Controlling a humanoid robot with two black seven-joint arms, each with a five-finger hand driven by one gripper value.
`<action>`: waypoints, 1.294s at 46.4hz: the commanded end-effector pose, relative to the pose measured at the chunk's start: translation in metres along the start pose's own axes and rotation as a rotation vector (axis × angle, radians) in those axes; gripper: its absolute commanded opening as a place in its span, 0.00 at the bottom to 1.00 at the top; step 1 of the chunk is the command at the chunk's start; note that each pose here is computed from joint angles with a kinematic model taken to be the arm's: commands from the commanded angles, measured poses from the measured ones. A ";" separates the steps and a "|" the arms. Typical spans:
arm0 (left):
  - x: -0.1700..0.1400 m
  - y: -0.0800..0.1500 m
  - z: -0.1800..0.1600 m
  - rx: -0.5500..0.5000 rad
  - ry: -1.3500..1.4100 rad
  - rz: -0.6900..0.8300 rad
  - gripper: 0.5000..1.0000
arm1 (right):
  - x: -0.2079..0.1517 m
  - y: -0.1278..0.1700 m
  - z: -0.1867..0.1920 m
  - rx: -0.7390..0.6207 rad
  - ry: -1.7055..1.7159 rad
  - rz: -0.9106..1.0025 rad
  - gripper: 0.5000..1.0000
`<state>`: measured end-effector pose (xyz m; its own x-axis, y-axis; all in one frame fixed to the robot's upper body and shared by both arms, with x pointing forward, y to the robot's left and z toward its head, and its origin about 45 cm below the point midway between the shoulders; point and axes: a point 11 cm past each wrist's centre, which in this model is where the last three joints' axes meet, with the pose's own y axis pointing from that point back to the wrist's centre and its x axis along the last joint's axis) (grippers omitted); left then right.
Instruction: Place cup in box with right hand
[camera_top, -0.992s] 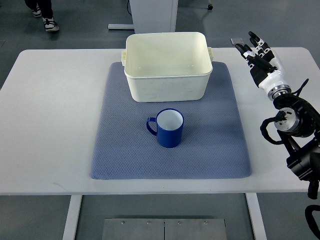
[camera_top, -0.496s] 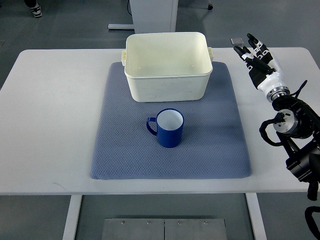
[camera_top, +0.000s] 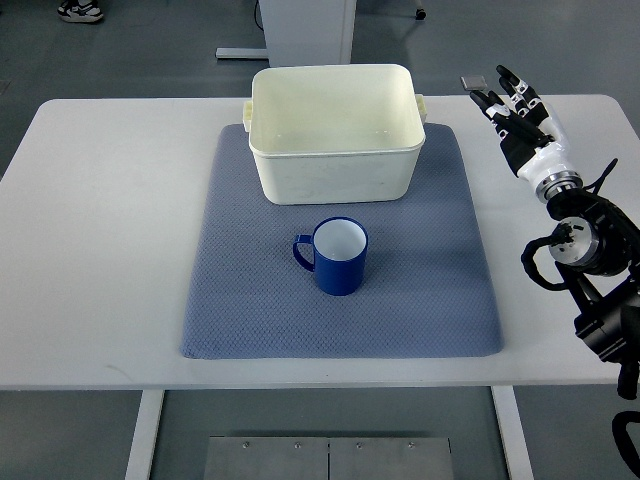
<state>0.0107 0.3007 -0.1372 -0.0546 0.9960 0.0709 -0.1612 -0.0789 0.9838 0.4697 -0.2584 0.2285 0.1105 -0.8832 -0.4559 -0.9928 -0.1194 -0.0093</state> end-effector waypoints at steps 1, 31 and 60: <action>0.000 0.000 0.000 0.000 0.000 0.000 1.00 | -0.005 -0.001 -0.004 0.009 0.001 -0.015 0.99; 0.000 0.000 0.000 0.000 0.000 0.000 1.00 | -0.119 0.030 -0.046 0.024 0.189 -0.550 0.97; 0.000 0.000 0.000 0.000 0.000 0.000 1.00 | -0.146 0.064 0.021 -0.086 0.408 -0.737 0.97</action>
<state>0.0106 0.3008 -0.1372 -0.0548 0.9960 0.0712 -0.1611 -0.0792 0.9838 0.3913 -0.1293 0.2808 0.7461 -0.6658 -0.0112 -0.6625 -0.7405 -0.1130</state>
